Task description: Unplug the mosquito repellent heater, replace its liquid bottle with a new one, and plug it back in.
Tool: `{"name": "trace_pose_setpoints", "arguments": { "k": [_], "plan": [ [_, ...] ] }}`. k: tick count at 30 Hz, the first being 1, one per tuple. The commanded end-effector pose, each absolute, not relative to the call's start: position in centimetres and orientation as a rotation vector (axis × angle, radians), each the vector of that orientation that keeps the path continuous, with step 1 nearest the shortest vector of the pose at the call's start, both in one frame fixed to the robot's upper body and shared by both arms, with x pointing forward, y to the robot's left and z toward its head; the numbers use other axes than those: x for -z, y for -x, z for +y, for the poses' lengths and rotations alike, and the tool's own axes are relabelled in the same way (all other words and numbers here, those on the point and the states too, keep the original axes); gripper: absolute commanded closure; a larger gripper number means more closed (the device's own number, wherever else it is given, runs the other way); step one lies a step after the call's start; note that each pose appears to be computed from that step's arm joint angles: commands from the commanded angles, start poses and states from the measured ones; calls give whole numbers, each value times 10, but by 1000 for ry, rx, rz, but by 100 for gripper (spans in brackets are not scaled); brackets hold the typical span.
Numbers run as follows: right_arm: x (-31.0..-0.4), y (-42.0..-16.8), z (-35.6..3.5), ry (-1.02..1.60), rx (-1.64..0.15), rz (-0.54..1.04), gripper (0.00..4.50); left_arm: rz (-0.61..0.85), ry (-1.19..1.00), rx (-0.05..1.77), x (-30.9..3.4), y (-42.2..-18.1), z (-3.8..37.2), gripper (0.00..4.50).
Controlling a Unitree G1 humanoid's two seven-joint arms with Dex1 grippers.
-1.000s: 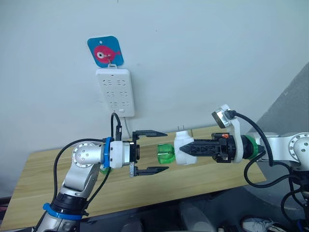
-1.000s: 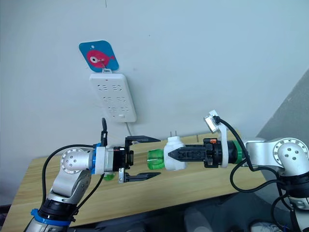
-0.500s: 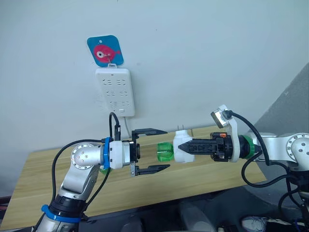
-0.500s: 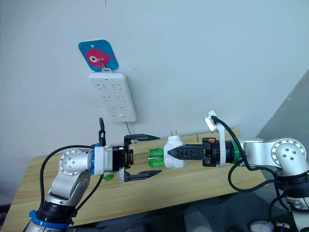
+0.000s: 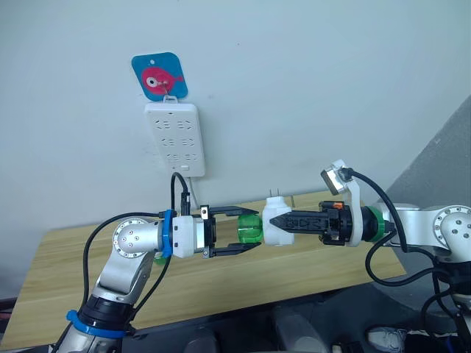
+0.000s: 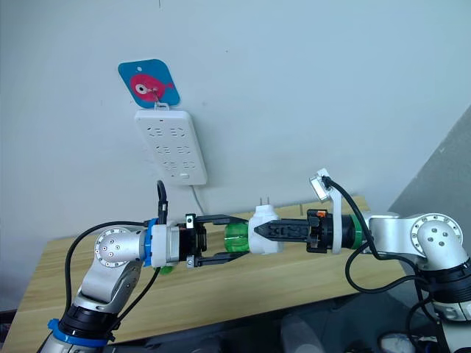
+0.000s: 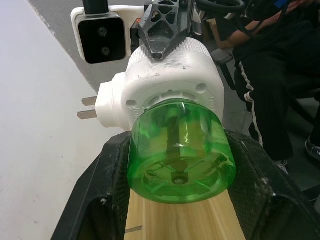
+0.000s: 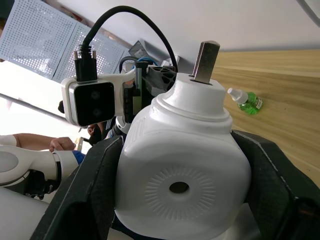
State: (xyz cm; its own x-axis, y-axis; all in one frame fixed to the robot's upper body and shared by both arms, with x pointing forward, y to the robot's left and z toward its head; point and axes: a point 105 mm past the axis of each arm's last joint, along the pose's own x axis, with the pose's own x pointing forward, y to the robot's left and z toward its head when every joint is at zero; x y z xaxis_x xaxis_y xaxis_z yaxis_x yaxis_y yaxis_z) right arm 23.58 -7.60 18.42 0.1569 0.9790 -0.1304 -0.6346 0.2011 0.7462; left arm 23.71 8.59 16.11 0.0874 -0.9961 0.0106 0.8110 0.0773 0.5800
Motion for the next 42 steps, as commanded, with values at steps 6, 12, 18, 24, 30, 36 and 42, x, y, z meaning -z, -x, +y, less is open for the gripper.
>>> {"name": "trace_pose_setpoints", "arguments": {
  "k": [6, 12, 18, 24, 30, 36, 42],
  "plan": [
    [-217, -231, -71, -486, -1322, 580, 143, -3, -214, 1403, -167, -260, 95, 224],
    [-224, -221, -69, -361, -1398, 577, 143, 413, 80, 1438, -173, -265, 101, 224],
    [-225, -216, -68, -329, -1452, 576, 143, 383, 170, 1464, -197, -273, 94, 224],
    [-224, -217, -70, -351, -1444, 583, 143, 304, 129, 1456, -199, -274, 97, 152],
    [-223, -218, -70, -357, -1440, 584, 143, 276, 112, 1444, -197, -276, 99, 0],
    [-223, -219, -72, -379, -1427, 581, 143, 188, 134, 1381, -209, -286, 108, 0],
    [-219, -225, -78, -426, -1368, 587, 143, -82, -156, 1275, -221, -293, 117, 0]
  ]
}}
